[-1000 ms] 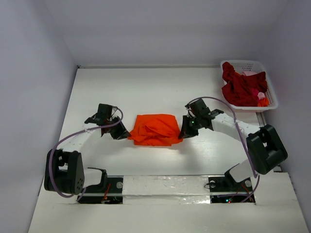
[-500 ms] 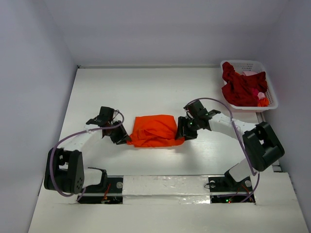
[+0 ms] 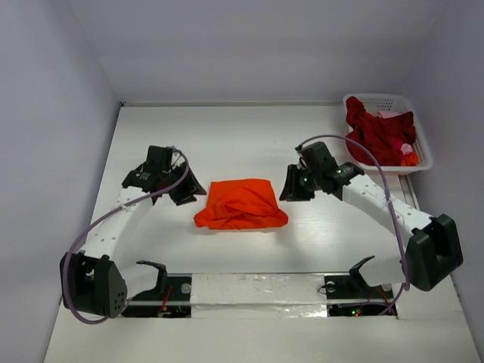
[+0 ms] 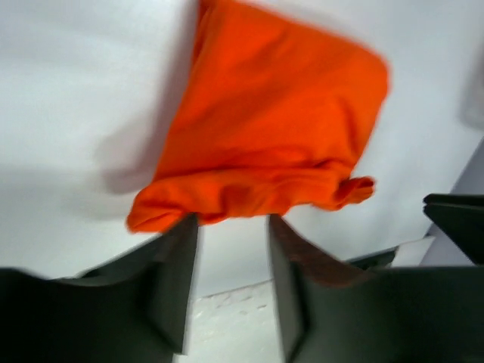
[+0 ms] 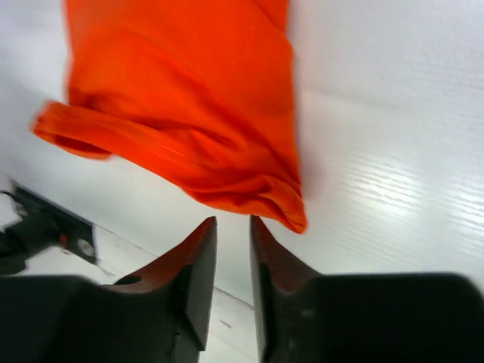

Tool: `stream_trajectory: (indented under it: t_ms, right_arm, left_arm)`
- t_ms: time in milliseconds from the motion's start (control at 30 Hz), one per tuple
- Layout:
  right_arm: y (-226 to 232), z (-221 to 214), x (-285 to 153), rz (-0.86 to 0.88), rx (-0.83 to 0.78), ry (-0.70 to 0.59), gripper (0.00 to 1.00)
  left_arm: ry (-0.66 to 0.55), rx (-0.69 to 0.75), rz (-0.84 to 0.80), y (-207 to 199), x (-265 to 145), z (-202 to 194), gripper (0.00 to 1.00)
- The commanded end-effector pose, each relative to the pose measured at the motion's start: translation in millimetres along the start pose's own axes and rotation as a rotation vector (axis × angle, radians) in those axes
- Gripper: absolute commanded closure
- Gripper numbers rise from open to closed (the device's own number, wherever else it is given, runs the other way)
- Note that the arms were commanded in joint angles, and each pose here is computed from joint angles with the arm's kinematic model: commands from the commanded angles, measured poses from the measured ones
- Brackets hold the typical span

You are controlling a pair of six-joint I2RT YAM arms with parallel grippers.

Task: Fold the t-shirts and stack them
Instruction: Fold the long partially folded tshirt into a neat square

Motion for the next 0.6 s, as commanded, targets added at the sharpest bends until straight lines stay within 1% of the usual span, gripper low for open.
stream_trajectory:
  t_ms: [0,33,67,100,133,200,267,333,367,567]
  right_arm:
    - [19.8,30.9,-15.7,0.033,-0.054,-0.065,0.73]
    - [18.7,33.2,-7.8,0.024,-0.053,-0.044,0.83]
    - [22.9,42.6,-7.1,0.031,-0.064,-0.059,1.00]
    - [26.7,44.0,-2.9,0.035,-0.075,-0.052,1.00]
    - [25.6,47.2,7.4,0.030,-0.076,-0.041,1.00]
    - [32.6,52.9,15.2,0.050,-0.088,-0.037,1.00]
    - [31.5,53.9,32.0,0.053,-0.084,-0.010,1.00]
    - [39.9,56.2,41.6,0.086,-0.094,-0.001,1.00]
    - [36.6,53.8,52.8,0.078,-0.091,0.025,1.00]
    - [63.7,53.4,76.2,0.130,-0.127,0.073,1.00]
  left_arm:
    - [-0.069,0.006,-0.067,-22.6,-7.1,17.4,0.68]
    - [-0.095,0.000,-0.112,-33.0,-4.9,24.8,0.73]
    - [-0.080,-0.013,-0.123,-35.1,1.7,25.1,0.78]
    - [-0.079,-0.018,-0.131,-35.7,6.9,26.2,0.87]
    - [-0.090,-0.007,-0.159,-43.6,12.6,29.0,0.90]
    - [-0.074,-0.008,-0.139,-41.2,28.4,28.9,0.93]
    - [-0.069,0.021,-0.157,-49.5,36.9,27.2,0.93]
    - [-0.061,0.034,-0.157,-52.5,47.4,27.0,0.93]
    - [-0.043,0.047,-0.148,-53.1,54.2,22.1,0.93]
    - [0.017,0.101,-0.168,-74.9,64.0,5.1,0.93]
Point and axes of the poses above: each gripper's point midway between its finger pads, its own x axis out along the fingers, its own y axis along the line the jaws close on, z = x × y, the point moved 1 cm from there along -x, back along the fingers, and after that the axes turned 9 degrees about -x, right-handed, at the moved point
